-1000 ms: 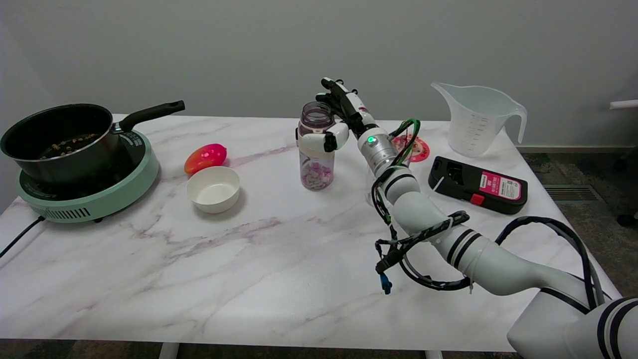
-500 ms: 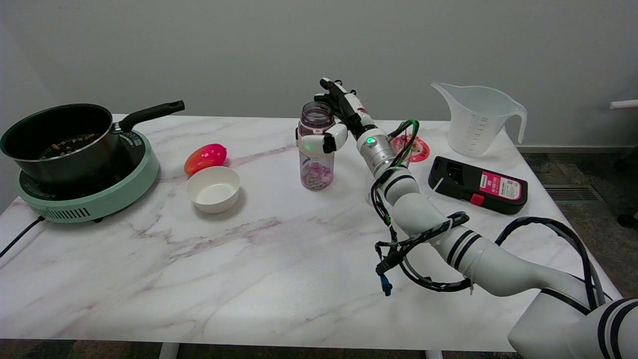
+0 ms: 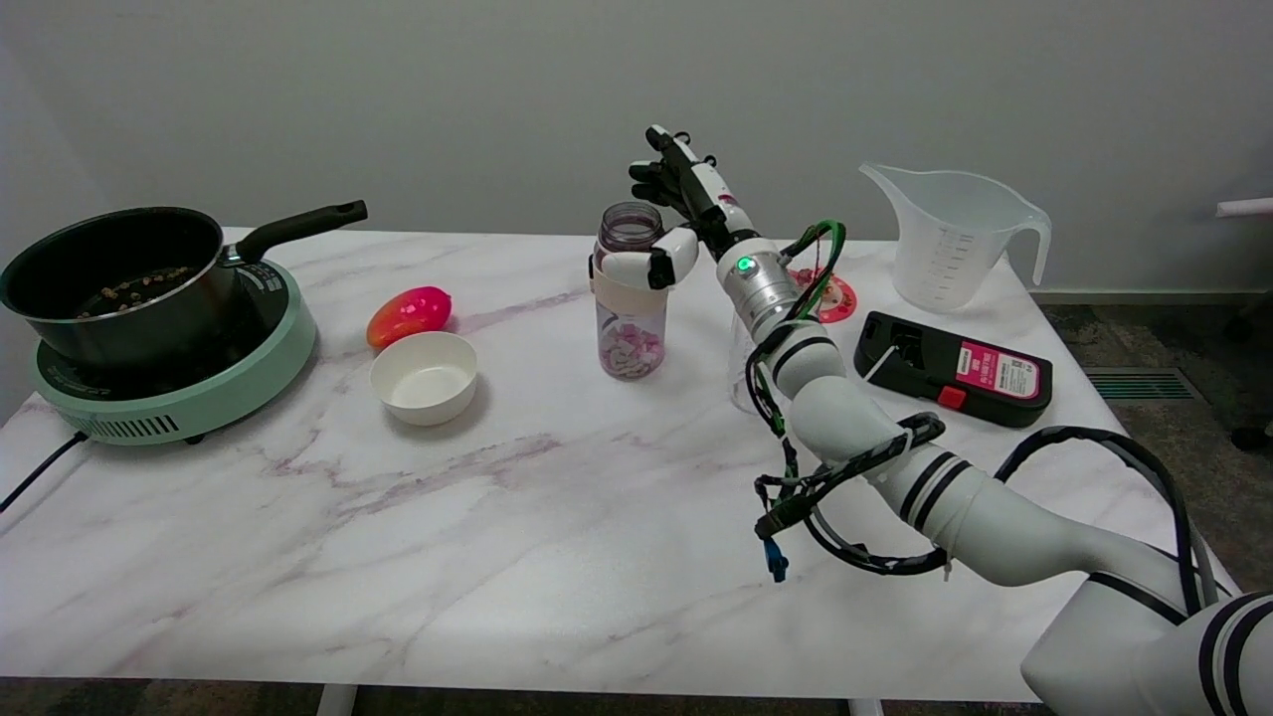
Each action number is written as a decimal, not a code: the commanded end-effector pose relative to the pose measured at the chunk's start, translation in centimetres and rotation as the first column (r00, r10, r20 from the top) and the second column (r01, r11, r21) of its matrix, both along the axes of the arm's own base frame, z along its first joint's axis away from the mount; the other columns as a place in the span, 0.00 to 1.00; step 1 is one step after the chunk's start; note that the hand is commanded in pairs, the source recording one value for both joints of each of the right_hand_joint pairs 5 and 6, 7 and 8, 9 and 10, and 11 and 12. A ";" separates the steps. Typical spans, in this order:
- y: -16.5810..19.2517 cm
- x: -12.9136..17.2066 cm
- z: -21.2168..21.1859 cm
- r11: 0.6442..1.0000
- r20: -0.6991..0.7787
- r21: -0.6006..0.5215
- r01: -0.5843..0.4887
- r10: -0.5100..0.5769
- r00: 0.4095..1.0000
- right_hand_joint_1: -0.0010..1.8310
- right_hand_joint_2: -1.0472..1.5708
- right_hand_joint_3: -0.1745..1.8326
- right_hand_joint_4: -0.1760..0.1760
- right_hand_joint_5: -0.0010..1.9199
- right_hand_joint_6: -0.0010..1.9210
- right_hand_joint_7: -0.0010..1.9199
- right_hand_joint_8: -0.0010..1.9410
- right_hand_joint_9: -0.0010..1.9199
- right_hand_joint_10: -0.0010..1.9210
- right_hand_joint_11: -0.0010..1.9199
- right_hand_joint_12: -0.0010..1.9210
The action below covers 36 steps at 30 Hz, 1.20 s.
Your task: Pick up the bottle.
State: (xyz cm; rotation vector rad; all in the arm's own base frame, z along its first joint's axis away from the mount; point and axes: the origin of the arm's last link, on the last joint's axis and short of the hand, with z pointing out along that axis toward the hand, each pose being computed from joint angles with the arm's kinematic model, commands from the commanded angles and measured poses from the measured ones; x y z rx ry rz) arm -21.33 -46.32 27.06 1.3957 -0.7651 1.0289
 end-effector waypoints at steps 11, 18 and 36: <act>1.4 4.4 2.5 0.990 -0.213 -0.069 -0.126 0.109 0.971 0.67 0.17 0.76 0.50 0.02 0.02 0.19 0.19 0.25 0.25 0.20 0.20; 3.5 6.1 3.0 0.974 -0.333 -0.171 -0.148 0.084 0.939 0.69 0.18 0.75 0.50 0.00 0.00 0.19 0.19 0.25 0.25 0.18 0.18; 10.2 7.6 -3.1 0.921 -0.411 -0.374 -0.113 -0.055 0.910 0.70 0.16 0.80 0.50 0.00 0.00 0.20 0.20 0.25 0.25 0.16 0.16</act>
